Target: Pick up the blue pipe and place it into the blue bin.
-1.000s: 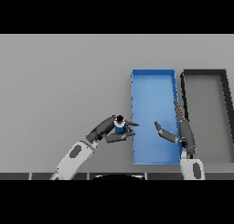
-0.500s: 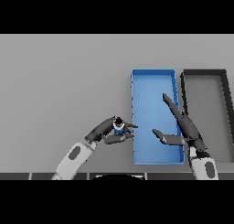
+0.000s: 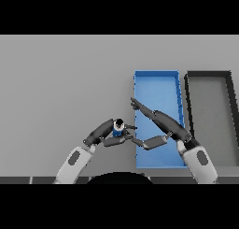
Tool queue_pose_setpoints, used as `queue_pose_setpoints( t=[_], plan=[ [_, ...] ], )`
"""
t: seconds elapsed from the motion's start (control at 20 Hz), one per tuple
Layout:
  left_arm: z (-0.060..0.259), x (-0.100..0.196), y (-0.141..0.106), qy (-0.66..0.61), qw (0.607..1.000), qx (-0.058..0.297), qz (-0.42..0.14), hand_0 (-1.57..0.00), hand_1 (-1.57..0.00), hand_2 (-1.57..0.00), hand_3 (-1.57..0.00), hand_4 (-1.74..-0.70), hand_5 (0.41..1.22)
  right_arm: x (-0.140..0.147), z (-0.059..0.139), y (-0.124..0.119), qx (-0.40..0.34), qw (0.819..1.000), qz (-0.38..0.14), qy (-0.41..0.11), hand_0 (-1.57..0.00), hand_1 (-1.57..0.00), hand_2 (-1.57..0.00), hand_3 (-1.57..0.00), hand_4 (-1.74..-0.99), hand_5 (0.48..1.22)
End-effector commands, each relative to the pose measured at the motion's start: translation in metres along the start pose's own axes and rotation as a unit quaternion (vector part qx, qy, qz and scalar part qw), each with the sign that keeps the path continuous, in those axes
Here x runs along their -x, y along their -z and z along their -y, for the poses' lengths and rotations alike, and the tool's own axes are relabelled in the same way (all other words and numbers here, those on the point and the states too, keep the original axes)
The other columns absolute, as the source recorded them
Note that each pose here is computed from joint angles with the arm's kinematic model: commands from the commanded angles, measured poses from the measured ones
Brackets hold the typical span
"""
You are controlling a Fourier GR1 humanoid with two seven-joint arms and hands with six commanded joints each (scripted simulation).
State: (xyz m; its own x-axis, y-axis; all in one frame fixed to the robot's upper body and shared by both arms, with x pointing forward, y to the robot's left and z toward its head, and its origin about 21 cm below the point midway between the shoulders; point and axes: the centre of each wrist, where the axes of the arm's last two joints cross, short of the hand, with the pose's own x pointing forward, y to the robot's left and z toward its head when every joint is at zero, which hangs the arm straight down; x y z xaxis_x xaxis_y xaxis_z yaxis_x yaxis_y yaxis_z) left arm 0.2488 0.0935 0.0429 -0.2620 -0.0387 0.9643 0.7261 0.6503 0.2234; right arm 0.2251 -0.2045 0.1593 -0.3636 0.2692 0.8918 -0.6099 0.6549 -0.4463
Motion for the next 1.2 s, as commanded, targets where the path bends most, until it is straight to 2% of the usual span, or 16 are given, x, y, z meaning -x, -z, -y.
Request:
queue_pose_setpoints(
  t=[0.0,0.15,0.25,0.5,0.6,0.65,0.7,0.75,0.8,0.9,0.95,1.0,1.05,1.15],
  plan=[
    [0.001,-0.002,0.001,-0.001,1.000,-0.001,0.002,-1.57,-1.57,-1.57,-1.57,-1.47,1.221,-0.002,-0.003,0.004,-0.017,1.000,0.005,0.012,0.00,0.00,0.00,0.00,-1.232,0.525],
    [-0.002,-0.005,0.006,-0.002,1.000,0.000,0.004,-1.57,-1.57,-1.57,-1.57,-1.47,1.221,-0.013,-0.007,0.018,-0.058,0.998,0.020,0.005,0.00,0.00,0.00,0.00,-1.214,0.520],
    [0.000,-0.005,0.005,-0.003,1.000,0.013,0.008,-1.57,-1.57,-1.57,-1.57,-1.47,1.221,-0.021,-0.013,0.032,-0.083,0.996,0.028,-0.001,0.00,0.00,0.00,0.00,-1.201,0.514],
    [-0.001,0.000,0.002,-0.028,0.999,0.023,0.013,-1.57,-1.57,-1.57,-1.57,-1.46,1.221,-0.022,-0.021,0.064,-0.120,0.993,0.019,0.004,0.00,0.00,0.00,0.00,-1.208,0.512],
    [-0.003,0.002,0.004,-0.019,0.999,0.021,0.015,-1.57,-1.57,-1.57,-1.57,-1.46,1.221,-0.020,-0.024,0.071,-0.136,0.990,0.021,0.002,0.00,-0.03,-0.05,-0.01,-1.215,0.513],
    [-0.005,0.000,0.004,-0.026,0.999,0.021,0.023,-1.57,-1.57,-1.57,-1.57,-1.46,1.221,-0.021,-0.026,0.076,-0.138,0.990,0.026,0.007,-0.02,-0.11,-0.13,-0.05,-1.222,0.517],
    [-0.003,0.001,0.006,-0.023,0.999,0.018,0.013,-1.57,-1.57,-1.57,-1.57,-1.51,1.221,-0.025,-0.026,0.081,-0.142,0.990,0.021,0.006,-0.17,-0.24,-0.25,-0.14,-1.255,0.519],
    [-0.006,0.002,0.005,-0.025,1.000,0.015,0.002,-1.57,-1.57,-1.54,-1.30,-1.56,1.221,-0.024,-0.027,0.085,-0.146,0.989,0.018,0.004,-0.40,-0.44,-0.43,-0.31,-1.303,0.520],
    [-0.005,0.002,0.004,-0.030,0.999,0.016,-0.009,-1.57,-1.57,-1.53,-1.14,-1.60,1.221,-0.024,-0.024,0.088,-0.148,0.989,0.017,-0.001,-0.63,-0.65,-0.66,-0.50,-1.383,0.523],
    [-0.005,0.002,0.006,-0.025,1.000,0.015,0.003,-1.57,-1.57,-1.54,-1.21,-1.65,1.221,-0.025,-0.031,0.093,-0.154,0.988,0.033,0.000,-0.97,-0.98,-0.99,-0.79,-1.496,0.555],
    [-0.005,0.002,0.007,-0.027,1.000,0.014,0.009,-1.57,-1.57,-1.55,-1.23,-1.67,1.221,-0.023,-0.030,0.094,-0.154,0.987,0.041,0.012,-1.09,-1.10,-1.10,-0.90,-1.537,0.600],
    [-0.005,0.002,0.008,-0.029,0.999,0.014,0.011,-1.57,-1.57,-1.55,-1.27,-1.68,1.221,-0.022,-0.031,0.095,-0.150,0.987,0.044,0.029,-1.19,-1.19,-1.20,-1.03,-1.513,0.671],
    [-0.004,0.001,0.011,-0.024,0.999,0.017,0.013,-1.57,-1.57,-1.56,-1.31,-1.69,1.221,-0.022,-0.032,0.092,-0.149,0.987,0.045,0.038,-1.26,-1.27,-1.27,-1.14,-1.495,0.781],
    [-0.003,0.001,0.008,-0.027,0.999,0.018,0.012,-1.57,-1.57,-1.56,-1.32,-1.71,1.221,-0.019,-0.034,0.092,-0.144,0.987,0.060,0.035,-1.37,-1.38,-1.38,-1.29,-1.475,0.940]
  ],
)
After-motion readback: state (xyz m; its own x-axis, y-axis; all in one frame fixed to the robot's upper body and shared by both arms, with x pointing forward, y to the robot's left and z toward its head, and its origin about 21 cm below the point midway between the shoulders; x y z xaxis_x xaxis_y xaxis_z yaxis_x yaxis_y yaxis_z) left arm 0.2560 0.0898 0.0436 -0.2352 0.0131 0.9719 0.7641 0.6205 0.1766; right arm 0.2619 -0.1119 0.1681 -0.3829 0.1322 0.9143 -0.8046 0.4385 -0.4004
